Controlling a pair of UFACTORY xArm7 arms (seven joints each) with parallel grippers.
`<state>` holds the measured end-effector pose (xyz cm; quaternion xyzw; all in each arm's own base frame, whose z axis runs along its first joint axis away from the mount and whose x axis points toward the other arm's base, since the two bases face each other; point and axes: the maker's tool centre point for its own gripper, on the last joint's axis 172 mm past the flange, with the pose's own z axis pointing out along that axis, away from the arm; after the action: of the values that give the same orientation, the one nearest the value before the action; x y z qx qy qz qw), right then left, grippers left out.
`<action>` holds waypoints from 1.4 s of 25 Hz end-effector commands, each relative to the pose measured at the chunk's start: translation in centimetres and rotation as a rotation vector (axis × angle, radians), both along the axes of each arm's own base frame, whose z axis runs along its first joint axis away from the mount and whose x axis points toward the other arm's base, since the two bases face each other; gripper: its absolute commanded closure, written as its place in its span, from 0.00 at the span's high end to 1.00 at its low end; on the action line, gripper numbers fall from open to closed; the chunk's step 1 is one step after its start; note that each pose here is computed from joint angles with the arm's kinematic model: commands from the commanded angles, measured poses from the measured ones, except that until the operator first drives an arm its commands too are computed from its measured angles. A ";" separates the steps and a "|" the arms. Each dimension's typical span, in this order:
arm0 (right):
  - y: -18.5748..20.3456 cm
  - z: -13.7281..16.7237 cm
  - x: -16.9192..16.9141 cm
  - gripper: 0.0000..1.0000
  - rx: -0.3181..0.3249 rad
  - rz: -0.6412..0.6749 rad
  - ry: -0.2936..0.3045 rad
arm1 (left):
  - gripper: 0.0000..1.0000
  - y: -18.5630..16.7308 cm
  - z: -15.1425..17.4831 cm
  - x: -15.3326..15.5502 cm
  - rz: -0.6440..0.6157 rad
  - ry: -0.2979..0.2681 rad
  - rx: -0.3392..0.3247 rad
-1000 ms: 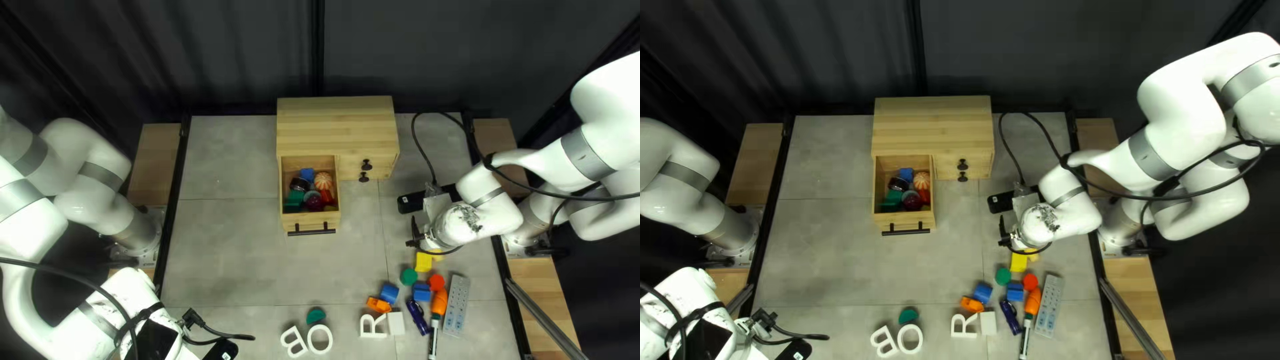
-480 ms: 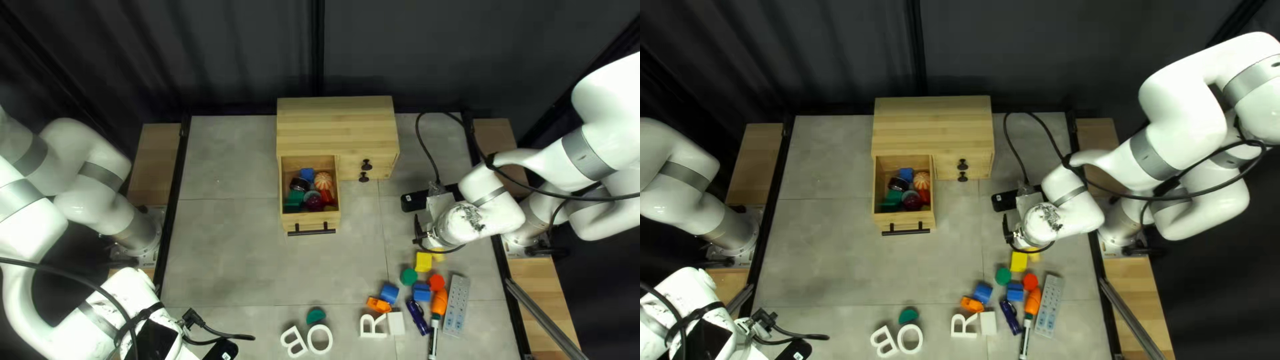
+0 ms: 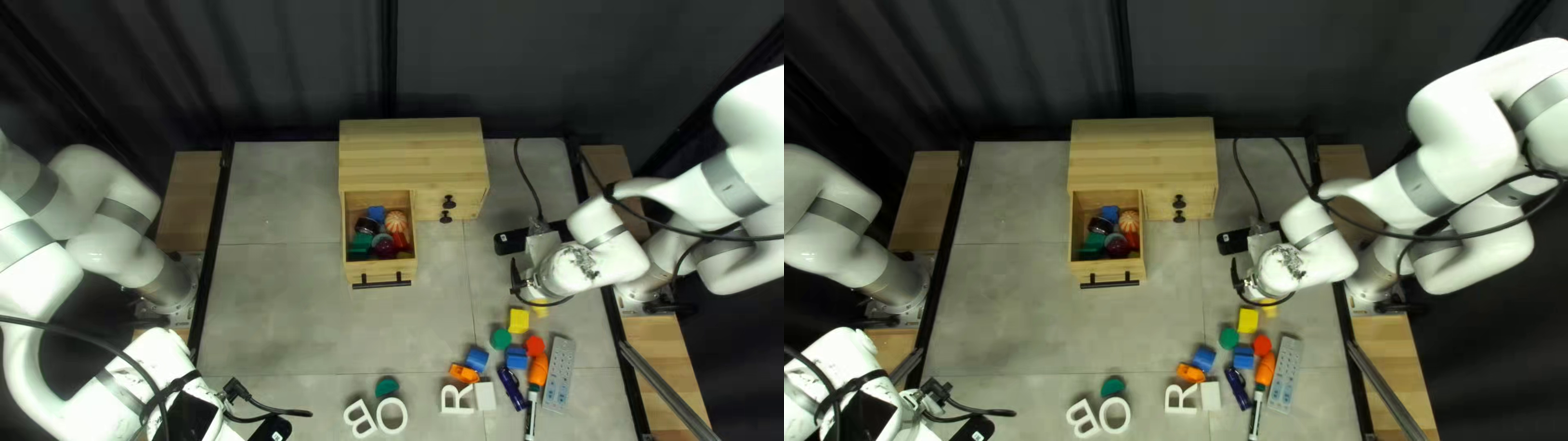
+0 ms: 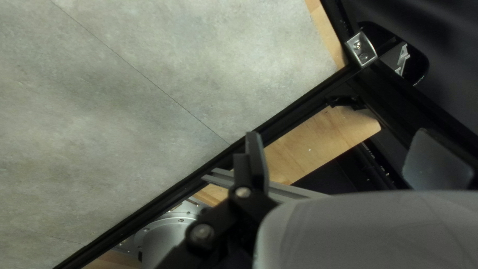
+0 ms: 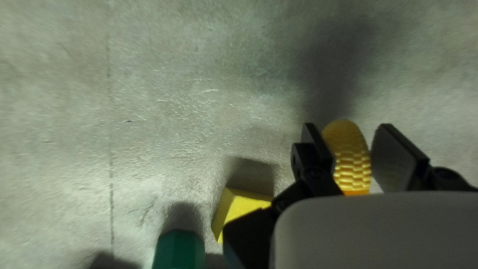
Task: Open drawers and place objects into drawer and close
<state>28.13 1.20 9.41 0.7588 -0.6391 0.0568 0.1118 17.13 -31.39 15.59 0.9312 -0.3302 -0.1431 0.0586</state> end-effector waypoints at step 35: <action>-6.7 12.0 26.6 1.00 0.006 0.447 -0.286 | 1.00 0.0 0.0 0.0 0.000 0.000 0.000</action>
<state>56.82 -7.55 21.62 0.8579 -0.4725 0.2011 -0.0190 17.13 -31.39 15.59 0.9312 -0.3302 -0.1431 0.0586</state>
